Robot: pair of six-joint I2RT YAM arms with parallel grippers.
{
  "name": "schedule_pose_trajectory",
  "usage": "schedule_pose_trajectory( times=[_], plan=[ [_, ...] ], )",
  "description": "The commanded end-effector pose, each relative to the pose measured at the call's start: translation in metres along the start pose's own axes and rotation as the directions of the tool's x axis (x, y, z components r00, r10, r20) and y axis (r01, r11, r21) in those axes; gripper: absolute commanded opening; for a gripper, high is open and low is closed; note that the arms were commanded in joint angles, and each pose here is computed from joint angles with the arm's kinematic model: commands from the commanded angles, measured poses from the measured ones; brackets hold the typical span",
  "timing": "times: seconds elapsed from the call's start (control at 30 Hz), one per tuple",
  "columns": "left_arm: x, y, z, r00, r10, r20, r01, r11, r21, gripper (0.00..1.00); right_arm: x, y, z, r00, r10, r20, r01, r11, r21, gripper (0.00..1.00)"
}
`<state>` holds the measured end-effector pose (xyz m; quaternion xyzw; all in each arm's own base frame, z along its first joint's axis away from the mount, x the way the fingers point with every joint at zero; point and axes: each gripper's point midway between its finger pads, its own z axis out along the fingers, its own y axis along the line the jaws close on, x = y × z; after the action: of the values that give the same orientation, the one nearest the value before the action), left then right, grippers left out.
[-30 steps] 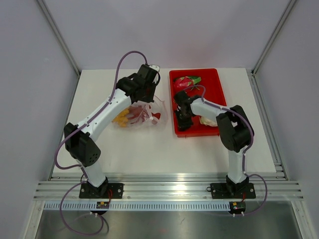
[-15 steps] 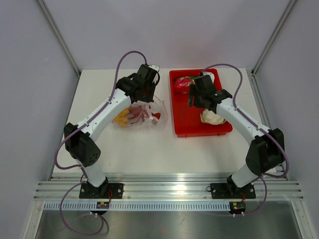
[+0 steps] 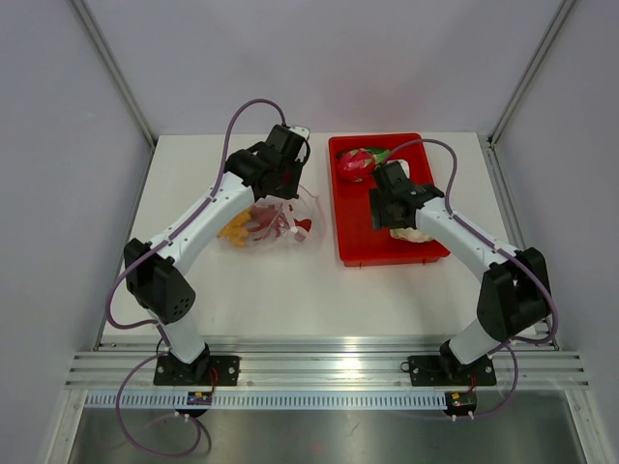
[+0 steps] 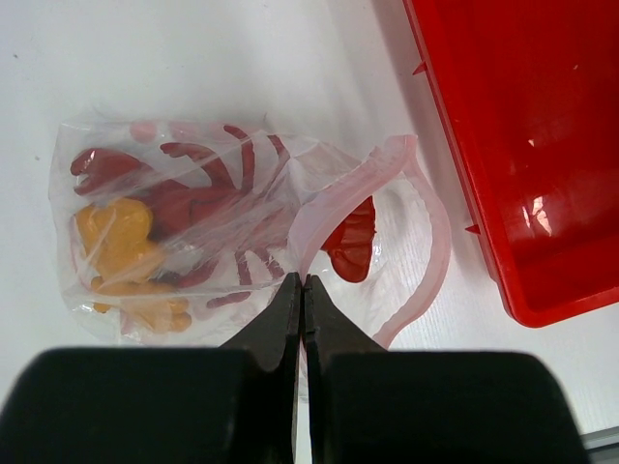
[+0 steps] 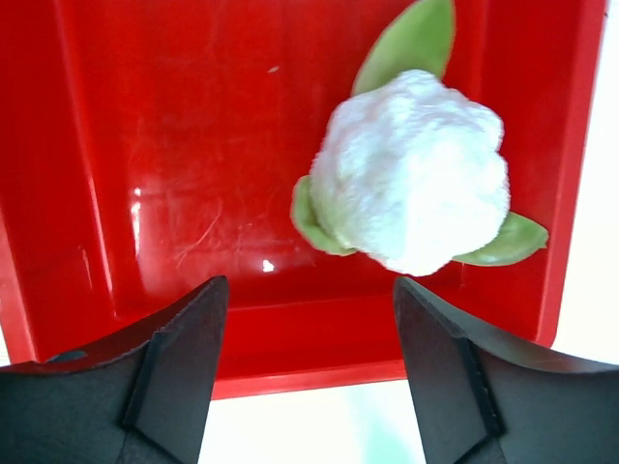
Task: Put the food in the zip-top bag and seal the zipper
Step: Adjust the fake vegetable in the bin.
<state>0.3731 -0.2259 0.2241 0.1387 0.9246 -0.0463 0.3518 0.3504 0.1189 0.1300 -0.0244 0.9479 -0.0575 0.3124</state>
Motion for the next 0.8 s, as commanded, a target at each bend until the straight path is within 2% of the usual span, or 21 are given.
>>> schedule_pose_trajectory(
  times=[0.0, 0.3, 0.4, 0.5, 0.57, 0.77],
  plan=[
    [-0.019, -0.003, -0.008, 0.998, -0.019, 0.067, 0.017, 0.999, 0.031, 0.00, -0.012, 0.011, -0.002, 0.996, -0.075, 0.042, 0.075, 0.997, 0.003, 0.74],
    [-0.019, -0.002, -0.011, 0.998, -0.020, 0.067, 0.018, 0.999, 0.031, 0.00, -0.012, 0.025, 0.032, 0.993, -0.112, 0.032, 0.111, 0.993, 0.037, 0.62],
    [-0.018, -0.001, -0.013, 0.998, -0.020, 0.067, 0.018, 0.999, 0.030, 0.00, -0.009, 0.024, 0.041, 0.993, -0.112, 0.023, 0.111, 0.992, 0.061, 0.53],
    [-0.018, -0.002, -0.014, 0.997, -0.022, 0.072, 0.019, 0.999, 0.034, 0.00, -0.012, 0.025, 0.046, 0.994, -0.108, 0.027, 0.106, 0.992, 0.074, 0.27],
    [-0.017, -0.001, -0.016, 0.997, -0.022, 0.072, 0.019, 0.999, 0.034, 0.00, -0.021, 0.027, 0.041, 0.995, -0.093, 0.043, 0.090, 0.994, 0.066, 0.00],
    [-0.013, 0.001, -0.016, 0.997, -0.021, 0.072, 0.019, 0.999, 0.028, 0.00, -0.060, 0.052, -0.011, 0.990, 0.021, 0.141, 0.003, 0.985, -0.170, 0.00]
  ],
)
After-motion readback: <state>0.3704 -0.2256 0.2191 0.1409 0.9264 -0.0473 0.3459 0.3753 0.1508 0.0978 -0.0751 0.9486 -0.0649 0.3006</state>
